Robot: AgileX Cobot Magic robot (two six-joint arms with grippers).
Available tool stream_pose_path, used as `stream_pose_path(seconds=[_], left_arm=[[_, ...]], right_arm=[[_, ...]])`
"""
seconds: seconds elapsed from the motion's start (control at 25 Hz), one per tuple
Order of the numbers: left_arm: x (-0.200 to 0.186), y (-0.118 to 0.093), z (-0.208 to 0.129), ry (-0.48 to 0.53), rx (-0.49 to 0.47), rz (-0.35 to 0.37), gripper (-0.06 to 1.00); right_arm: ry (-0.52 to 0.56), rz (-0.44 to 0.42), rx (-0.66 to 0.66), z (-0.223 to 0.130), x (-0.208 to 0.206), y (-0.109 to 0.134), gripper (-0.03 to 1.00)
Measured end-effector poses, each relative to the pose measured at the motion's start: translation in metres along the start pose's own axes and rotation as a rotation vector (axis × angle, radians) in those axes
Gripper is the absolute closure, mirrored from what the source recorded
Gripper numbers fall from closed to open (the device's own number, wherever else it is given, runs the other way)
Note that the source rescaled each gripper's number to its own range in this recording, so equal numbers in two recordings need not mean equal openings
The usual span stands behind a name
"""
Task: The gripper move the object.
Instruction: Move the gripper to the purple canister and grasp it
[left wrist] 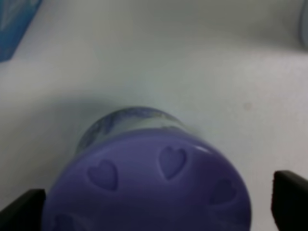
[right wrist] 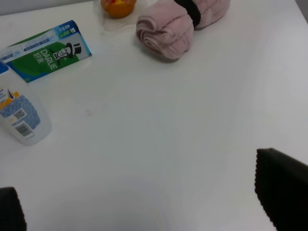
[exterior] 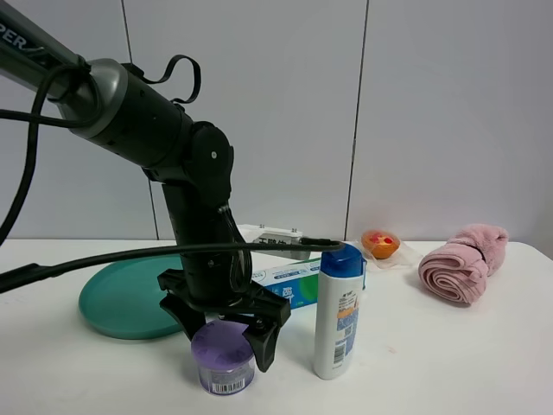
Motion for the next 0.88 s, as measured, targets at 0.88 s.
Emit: stream_pose_path(seconds=[0.88], left_arm=[[-0.016,0.01,0.003,-0.04,-0.246,-0.071,-0.05]], right_arm=[[0.0,0.0,0.0,0.0,0.0,0.0,-0.03]])
Point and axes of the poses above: a point on each arm's last joint axis where the gripper is mounted, x pointing out along that axis toward the gripper, y along the wrist's bending axis when the last joint is at zero, z = x × y, the point moved 1 cm from there along x, pointing out along that axis toward the gripper, and after that the axes turned 7 degrees about x, right-handed, at the moved point
